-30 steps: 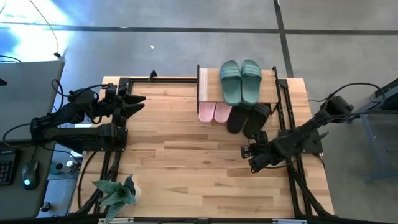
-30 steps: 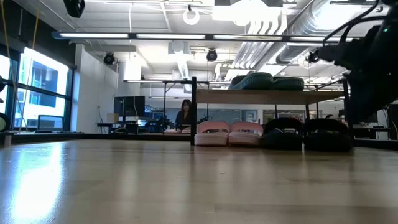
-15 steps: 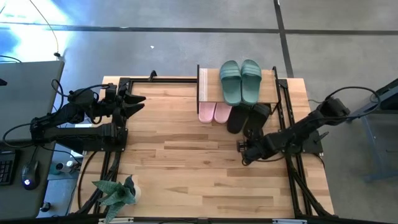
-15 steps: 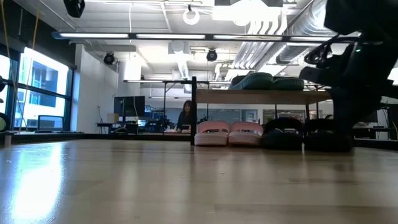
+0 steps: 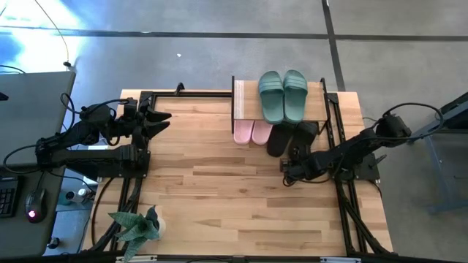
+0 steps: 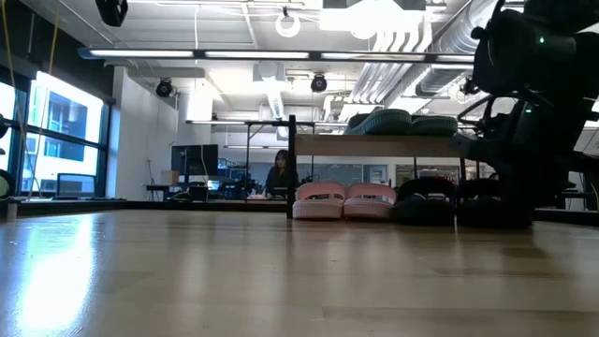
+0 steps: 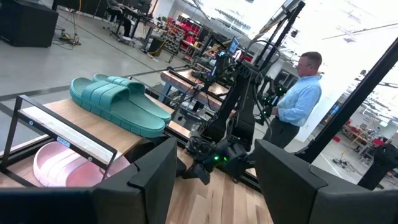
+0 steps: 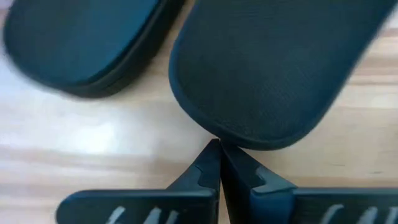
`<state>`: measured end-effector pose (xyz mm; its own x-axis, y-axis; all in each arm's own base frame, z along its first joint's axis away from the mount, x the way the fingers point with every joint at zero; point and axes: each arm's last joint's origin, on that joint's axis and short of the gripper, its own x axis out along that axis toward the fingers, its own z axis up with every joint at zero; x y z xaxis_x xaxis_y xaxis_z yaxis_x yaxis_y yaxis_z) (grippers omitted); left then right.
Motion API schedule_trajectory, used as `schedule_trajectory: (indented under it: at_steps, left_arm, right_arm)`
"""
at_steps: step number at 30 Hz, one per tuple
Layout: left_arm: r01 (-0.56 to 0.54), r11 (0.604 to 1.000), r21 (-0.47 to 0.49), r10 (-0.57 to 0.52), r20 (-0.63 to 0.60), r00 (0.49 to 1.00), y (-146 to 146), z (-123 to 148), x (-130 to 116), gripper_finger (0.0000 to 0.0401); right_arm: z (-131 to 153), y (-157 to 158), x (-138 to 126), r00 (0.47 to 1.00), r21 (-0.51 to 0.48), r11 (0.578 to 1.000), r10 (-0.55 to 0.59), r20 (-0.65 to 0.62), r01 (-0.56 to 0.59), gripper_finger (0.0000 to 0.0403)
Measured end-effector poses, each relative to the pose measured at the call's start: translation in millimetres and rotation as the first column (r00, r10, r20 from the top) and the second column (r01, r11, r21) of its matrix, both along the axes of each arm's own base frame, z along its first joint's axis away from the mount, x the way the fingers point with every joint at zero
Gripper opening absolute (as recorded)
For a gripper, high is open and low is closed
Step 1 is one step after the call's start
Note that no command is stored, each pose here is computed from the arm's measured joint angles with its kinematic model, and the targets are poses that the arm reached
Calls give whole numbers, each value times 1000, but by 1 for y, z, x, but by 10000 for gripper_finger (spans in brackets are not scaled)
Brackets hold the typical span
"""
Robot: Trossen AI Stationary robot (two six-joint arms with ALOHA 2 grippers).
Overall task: Pick and place slides into the shelf
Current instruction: Put the black slide under the shelf
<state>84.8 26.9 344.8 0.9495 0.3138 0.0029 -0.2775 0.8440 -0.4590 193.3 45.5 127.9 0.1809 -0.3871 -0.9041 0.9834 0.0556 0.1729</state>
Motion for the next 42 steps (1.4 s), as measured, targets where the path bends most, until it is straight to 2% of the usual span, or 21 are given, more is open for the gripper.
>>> schedule_trajectory:
  at_steps: [9, 30, 42]
  left_arm:
    - [0, 1000, 0, 0, 0, 1000, 0, 0, 0, 198]
    - [0, 1000, 0, 0, 0, 1000, 0, 0, 0, 198]
    - [0, 1000, 0, 0, 0, 1000, 0, 0, 0, 198]
  right_arm:
    - [0, -5, -16, 983, -54, 985, -165, -81, 161, 0]
    - [2, -44, -19, 923, -108, 936, -350, -162, 335, 0]
    - [2, -61, -21, 901, -133, 918, -392, -186, 372, 0]
